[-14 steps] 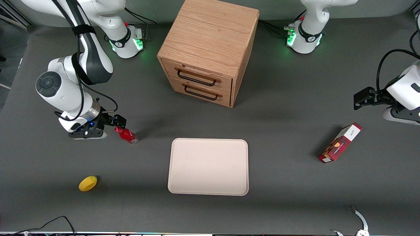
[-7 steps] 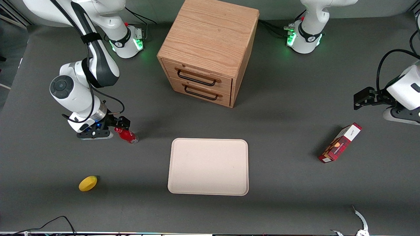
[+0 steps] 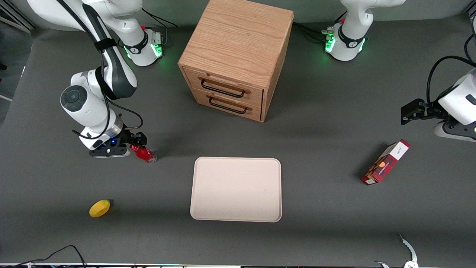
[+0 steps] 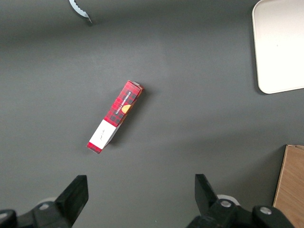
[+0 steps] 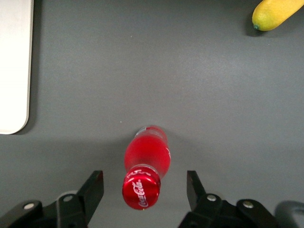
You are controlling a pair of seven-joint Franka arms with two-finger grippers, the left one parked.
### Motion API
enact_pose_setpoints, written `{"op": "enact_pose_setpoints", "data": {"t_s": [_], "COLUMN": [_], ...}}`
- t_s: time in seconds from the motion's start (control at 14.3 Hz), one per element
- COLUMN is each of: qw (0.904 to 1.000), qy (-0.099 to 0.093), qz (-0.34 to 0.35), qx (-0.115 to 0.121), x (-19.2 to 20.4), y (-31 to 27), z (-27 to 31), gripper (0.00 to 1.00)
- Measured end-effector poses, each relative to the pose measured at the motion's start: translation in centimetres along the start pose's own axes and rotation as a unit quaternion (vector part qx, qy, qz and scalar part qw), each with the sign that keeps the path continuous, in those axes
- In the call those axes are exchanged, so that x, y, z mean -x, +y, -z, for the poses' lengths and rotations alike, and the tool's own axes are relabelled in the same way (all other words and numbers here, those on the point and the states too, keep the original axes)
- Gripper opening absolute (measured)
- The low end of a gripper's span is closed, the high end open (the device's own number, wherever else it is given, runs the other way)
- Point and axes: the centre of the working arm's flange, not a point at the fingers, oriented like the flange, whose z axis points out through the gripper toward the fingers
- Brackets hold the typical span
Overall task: Place coke bottle on tray
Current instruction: 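Close the right gripper on the bottle's cap end, then lift the bottle and pull it back toward the right arm base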
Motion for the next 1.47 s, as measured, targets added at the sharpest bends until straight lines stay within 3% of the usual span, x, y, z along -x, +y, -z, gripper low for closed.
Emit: {"op": "enact_pose_setpoints", "data": {"t_s": [0.14,0.28,0.35,0.84,0.98,1.47], "qw": [1.0000,1.0000,1.0000,1.0000,1.0000,0.9990], "qy": [0.000,0.000,0.000,0.004,-0.004,-0.041], "qz": [0.001,0.001,0.001,0.001,0.000,-0.011], "qx": [0.001,0.001,0.000,0.000,0.003,0.017], "x": [0.0,0.0,0.0,-0.3,-1.2,-5.5], "y": [0.0,0.0,0.0,0.0,-0.1,0.3], "z": [-0.1,-0.1,0.0,0.4,2.2,18.7], "gripper": [0.62,0.37,0.31,0.31,0.31,0.31]}}
